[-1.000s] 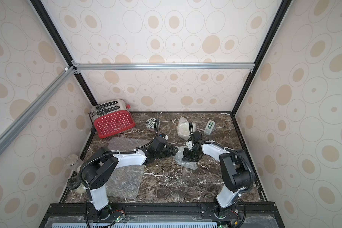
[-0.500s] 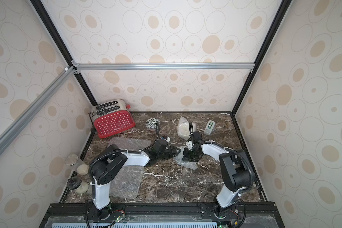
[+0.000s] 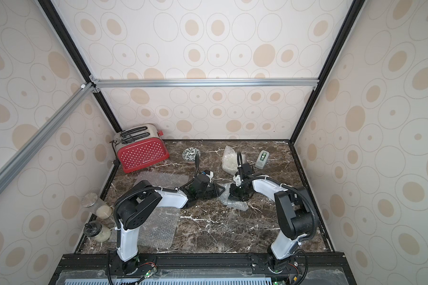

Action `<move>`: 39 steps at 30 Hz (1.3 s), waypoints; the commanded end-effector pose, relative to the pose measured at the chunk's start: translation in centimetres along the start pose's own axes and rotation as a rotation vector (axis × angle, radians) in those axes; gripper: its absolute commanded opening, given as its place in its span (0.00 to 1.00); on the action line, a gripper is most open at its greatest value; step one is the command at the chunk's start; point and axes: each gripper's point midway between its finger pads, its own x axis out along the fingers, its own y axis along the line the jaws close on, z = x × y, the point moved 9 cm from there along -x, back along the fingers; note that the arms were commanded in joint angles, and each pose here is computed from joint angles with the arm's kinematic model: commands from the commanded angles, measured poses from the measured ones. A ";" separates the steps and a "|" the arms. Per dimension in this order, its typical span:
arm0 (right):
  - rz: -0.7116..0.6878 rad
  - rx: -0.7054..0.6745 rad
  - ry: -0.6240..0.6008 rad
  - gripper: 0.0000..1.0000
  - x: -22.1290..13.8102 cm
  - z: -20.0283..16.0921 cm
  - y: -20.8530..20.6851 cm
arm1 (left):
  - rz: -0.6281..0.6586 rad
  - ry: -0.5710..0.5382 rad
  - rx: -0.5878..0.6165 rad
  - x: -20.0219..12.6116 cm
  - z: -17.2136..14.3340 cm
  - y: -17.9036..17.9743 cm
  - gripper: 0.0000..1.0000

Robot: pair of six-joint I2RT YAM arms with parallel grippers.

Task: Wrap bowls in bubble wrap
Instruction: Wrap the bowl in bubble wrap, then tear off the tape using the Tape Cutter.

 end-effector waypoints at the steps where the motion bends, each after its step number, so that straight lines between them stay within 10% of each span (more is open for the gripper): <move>1: -0.050 0.030 0.042 0.17 -0.6 -0.9 -0.6 | 0.071 -0.003 0.014 -1.2 -0.1 0.0 0.15; 12: 0.035 0.056 -0.190 0.27 -8.3 1.3 -0.5 | 0.189 -0.096 0.139 -4.7 1.3 -1.2 0.15; 19: 0.098 0.377 -0.469 0.29 -12.6 4.7 -7.9 | 0.183 -0.103 0.136 -4.7 1.2 -1.0 0.14; 28: 0.301 0.638 -0.618 0.33 -10.0 13.0 -14.9 | 0.161 -0.108 0.140 -4.7 1.3 -1.3 0.15; 39: 0.259 0.547 -0.673 0.33 -10.2 20.1 -16.8 | 0.162 -0.101 0.150 -4.6 1.3 -1.3 0.15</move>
